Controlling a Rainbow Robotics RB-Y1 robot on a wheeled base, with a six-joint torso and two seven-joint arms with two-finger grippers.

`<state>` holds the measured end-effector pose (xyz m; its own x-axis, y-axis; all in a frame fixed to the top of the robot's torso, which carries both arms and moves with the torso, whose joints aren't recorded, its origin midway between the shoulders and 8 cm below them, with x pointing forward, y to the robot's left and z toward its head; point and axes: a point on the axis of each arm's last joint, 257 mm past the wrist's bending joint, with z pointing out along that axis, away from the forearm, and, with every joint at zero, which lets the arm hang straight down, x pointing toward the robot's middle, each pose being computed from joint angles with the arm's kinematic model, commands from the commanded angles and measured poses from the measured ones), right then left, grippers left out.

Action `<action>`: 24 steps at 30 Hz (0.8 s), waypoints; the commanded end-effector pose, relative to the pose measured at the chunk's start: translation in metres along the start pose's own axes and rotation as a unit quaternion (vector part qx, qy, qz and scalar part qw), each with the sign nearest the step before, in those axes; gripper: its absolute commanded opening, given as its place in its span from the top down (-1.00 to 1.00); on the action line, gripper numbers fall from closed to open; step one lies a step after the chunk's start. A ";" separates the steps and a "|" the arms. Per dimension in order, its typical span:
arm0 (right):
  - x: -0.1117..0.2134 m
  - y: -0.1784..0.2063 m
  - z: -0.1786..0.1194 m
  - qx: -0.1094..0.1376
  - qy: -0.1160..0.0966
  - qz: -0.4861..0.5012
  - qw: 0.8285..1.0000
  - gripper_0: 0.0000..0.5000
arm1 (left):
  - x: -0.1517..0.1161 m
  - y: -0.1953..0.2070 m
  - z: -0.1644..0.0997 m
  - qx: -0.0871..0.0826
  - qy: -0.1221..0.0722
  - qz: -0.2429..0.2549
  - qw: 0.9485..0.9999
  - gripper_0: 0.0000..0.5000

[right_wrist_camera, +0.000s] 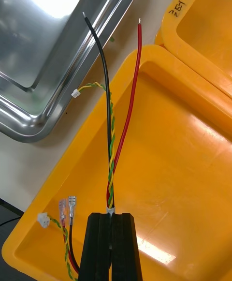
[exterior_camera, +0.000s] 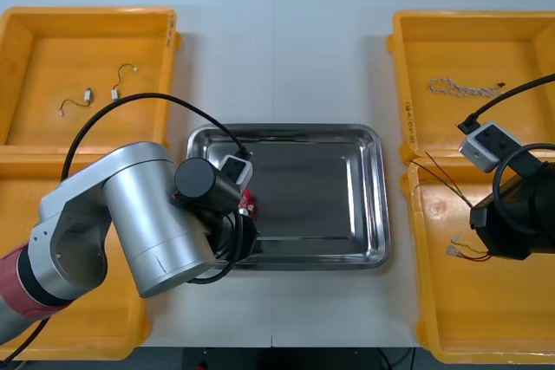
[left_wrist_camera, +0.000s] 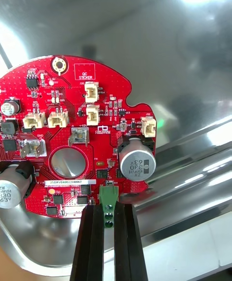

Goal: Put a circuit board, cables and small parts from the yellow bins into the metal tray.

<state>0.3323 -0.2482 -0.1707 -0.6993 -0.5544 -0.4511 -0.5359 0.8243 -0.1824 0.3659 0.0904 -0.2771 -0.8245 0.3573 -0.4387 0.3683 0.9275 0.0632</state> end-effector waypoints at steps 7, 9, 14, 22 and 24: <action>-0.006 -0.002 -0.009 0.015 -0.007 -0.013 1.000 1.00 | -0.020 -0.025 0.007 0.023 -0.027 -0.025 0.999 1.00; -0.006 -0.002 -0.009 0.015 -0.007 -0.013 1.000 1.00 | -0.019 -0.025 0.008 0.021 -0.026 -0.025 0.999 1.00; -0.006 0.000 -0.009 0.013 -0.007 -0.014 1.000 1.00 | -0.015 -0.030 0.010 0.025 -0.023 -0.023 0.999 1.00; -0.006 0.000 -0.009 0.012 -0.008 -0.014 1.000 1.00 | -0.010 -0.032 0.016 0.026 -0.019 -0.024 0.999 1.00; -0.006 0.000 -0.009 0.012 -0.007 -0.014 1.000 1.00 | -0.012 -0.032 0.016 0.026 -0.021 -0.025 0.999 1.00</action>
<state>0.3320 -0.2479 -0.1707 -0.6989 -0.5550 -0.4511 -0.5372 0.8238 -0.1813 0.3625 0.0776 -0.3046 -0.8276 0.3642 -0.4271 0.3839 0.9224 0.0428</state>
